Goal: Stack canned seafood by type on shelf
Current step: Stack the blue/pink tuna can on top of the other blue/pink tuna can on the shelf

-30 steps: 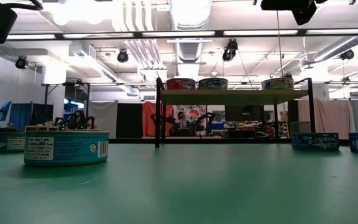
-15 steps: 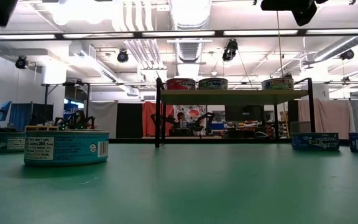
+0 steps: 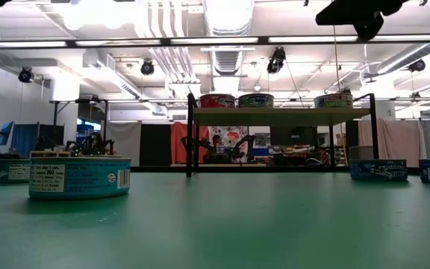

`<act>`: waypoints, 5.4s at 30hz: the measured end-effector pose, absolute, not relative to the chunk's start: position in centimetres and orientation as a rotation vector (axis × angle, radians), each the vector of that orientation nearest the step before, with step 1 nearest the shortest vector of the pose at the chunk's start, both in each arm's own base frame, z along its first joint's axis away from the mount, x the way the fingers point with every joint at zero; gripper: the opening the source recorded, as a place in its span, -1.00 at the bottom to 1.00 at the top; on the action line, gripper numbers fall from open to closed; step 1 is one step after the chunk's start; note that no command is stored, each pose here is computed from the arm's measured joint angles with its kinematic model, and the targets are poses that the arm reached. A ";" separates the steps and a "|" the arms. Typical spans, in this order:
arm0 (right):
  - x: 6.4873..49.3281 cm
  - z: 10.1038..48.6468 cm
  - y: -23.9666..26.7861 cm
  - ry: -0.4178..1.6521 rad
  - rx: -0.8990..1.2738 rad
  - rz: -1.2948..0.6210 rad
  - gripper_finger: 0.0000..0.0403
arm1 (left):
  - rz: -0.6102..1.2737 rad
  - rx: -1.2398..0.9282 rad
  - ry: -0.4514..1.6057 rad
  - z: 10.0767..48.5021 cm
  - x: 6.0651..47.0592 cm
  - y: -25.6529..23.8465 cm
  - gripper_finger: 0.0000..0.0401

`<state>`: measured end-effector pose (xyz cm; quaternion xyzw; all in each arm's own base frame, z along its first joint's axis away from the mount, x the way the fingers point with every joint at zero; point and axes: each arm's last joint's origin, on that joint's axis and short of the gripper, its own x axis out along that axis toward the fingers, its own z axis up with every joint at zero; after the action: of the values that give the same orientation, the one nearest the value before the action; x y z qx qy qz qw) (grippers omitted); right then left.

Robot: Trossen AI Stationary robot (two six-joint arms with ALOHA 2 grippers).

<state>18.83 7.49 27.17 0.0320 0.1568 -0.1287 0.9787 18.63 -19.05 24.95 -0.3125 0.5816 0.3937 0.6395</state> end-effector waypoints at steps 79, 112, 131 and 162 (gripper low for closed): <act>18.7 26.1 7.4 0.354 -0.093 -0.233 -0.95 | 1.357 -0.896 1.391 21.4 19.4 -22.0 0.27; 18.7 26.0 7.4 0.355 -0.086 -0.234 -0.95 | 1.405 -0.848 1.386 20.5 19.2 -21.7 0.27; 18.7 26.0 7.4 0.355 -0.087 -0.234 -0.95 | 1.402 -0.853 1.386 19.0 18.9 -21.4 0.27; 18.7 25.9 7.4 0.356 -0.088 -0.234 -0.95 | 1.318 -0.854 1.411 18.8 19.2 -21.6 0.14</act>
<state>18.68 7.43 25.95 -0.0436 0.1766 -0.1161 0.9764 19.18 -21.65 18.79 -0.3520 0.5817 0.5431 0.4927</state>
